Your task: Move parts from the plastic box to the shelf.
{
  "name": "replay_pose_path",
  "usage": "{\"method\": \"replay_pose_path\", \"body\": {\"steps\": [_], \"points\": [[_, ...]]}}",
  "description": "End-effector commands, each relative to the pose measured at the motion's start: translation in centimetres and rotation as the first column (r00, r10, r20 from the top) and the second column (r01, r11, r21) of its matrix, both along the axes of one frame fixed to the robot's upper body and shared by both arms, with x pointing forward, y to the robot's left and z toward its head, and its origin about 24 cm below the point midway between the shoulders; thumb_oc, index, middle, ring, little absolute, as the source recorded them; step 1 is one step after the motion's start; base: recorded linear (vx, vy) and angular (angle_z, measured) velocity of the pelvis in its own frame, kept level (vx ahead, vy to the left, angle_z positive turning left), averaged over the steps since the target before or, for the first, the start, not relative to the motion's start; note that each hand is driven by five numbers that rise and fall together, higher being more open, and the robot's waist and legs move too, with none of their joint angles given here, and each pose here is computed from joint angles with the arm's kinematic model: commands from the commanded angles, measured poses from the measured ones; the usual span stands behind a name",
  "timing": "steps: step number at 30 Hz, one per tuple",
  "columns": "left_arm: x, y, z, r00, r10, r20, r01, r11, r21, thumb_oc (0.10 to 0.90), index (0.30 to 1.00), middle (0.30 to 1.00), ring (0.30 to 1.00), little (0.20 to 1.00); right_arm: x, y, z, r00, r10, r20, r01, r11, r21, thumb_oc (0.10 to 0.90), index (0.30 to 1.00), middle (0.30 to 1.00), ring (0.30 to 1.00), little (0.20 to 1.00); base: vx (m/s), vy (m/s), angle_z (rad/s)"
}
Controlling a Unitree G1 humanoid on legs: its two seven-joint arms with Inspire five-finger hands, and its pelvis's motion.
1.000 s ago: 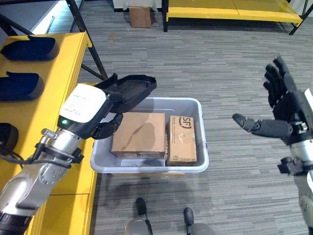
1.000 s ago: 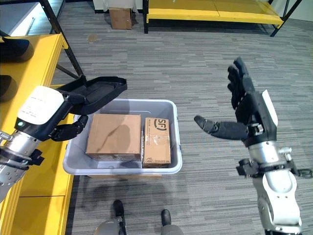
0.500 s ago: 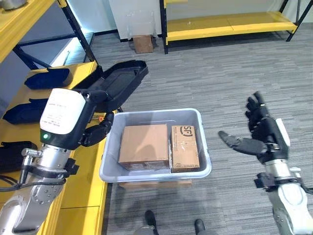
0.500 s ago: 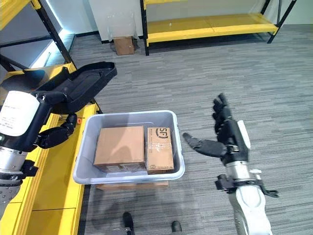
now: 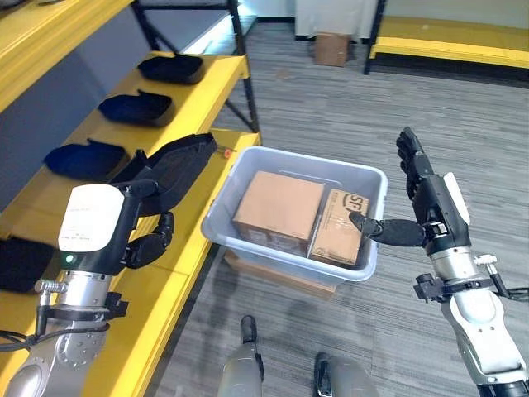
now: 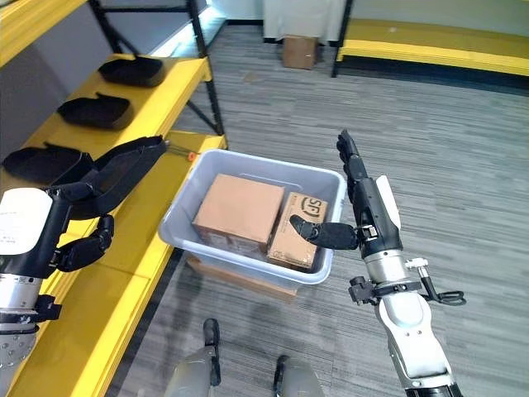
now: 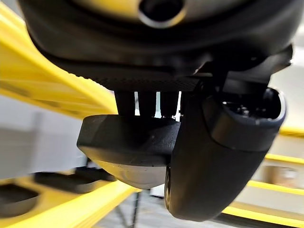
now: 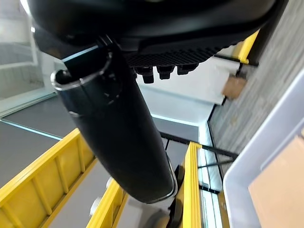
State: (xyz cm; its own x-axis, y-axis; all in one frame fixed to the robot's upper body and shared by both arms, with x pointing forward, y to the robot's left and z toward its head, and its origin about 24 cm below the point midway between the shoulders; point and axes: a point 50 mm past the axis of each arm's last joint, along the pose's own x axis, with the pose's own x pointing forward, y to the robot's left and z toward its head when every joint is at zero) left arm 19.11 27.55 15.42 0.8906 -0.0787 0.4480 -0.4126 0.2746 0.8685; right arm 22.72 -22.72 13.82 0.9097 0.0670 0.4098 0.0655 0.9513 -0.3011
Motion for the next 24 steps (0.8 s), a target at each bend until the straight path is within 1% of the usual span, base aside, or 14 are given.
{"method": "replay_pose_path", "body": {"steps": [1,2,4,10,12,14,15,20,24], "points": [[-0.9,-0.6,5.7,0.931,-0.04,0.362,0.044,0.999,-0.002,0.4,0.3,0.3,0.3,0.3,-1.6,0.3,5.7,0.942,0.039,0.334,-0.027,0.999,-0.042,0.9,1.0,1.0,1.0,1.0,-0.05,0.116,1.2],[-0.7,-1.1,5.9,0.925,-0.066,0.374,0.073,0.997,-0.005,0.4,0.3,0.3,0.3,0.3,-2.1,-0.4,5.1,0.949,-0.002,0.316,0.007,1.0,-0.014,0.9,1.0,1.0,1.0,1.0,-0.05,0.114,1.07],[-0.5,-1.3,6.0,0.923,-0.08,0.377,0.088,0.996,-0.005,0.4,0.3,0.3,0.3,0.3,-2.2,-0.7,4.7,0.954,-0.021,0.3,0.022,1.0,-0.001,0.9,1.0,1.0,1.0,1.0,-0.01,0.153,0.94],[-0.3,-2.1,6.3,0.913,-0.133,0.386,0.141,0.99,0.008,0.4,0.3,0.3,0.3,0.3,-3.3,-2.0,4.4,0.945,-0.119,0.306,0.135,0.99,-0.03,0.9,1.0,1.0,1.0,1.0,0.0,0.235,0.93],[-0.4,-2.2,6.1,0.914,-0.131,0.384,0.137,0.991,0.012,0.4,0.3,0.3,0.3,0.3,-3.4,-2.0,4.1,0.944,-0.137,0.299,0.15,0.988,-0.022,0.9,1.0,1.0,1.0,1.0,0.03,0.253,0.33],[-0.6,-2.1,5.9,0.912,-0.119,0.392,0.131,0.991,-0.004,0.4,0.3,0.3,0.3,0.3,-3.3,-2.0,3.4,0.955,-0.134,0.264,0.134,0.991,0.017,0.9,1.0,1.0,1.0,1.0,0.05,0.298,0.27],[-0.9,-1.7,5.7,0.916,-0.089,0.391,0.1,0.995,-0.007,0.4,0.3,0.3,0.3,0.3,-3.2,-1.9,2.8,0.965,-0.126,0.231,0.121,0.992,0.035,0.9,1.0,1.0,1.0,1.0,0.04,0.184,0.18],[-1.3,-1.5,5.4,0.918,-0.061,0.392,0.065,0.998,0.005,0.4,0.3,0.3,0.3,0.3,-2.6,-1.3,2.1,0.976,-0.097,0.194,0.093,0.995,0.031,0.9,1.0,1.0,1.0,1.0,0.01,0.175,-0.12],[-1.3,-1.3,5.6,0.914,-0.051,0.402,0.043,0.999,0.028,0.4,0.3,0.3,0.3,0.3,-2.3,-0.7,2.3,0.976,-0.078,0.203,0.079,0.997,0.005,0.9,1.0,1.0,1.0,1.0,0.0,0.209,-0.04]]}}
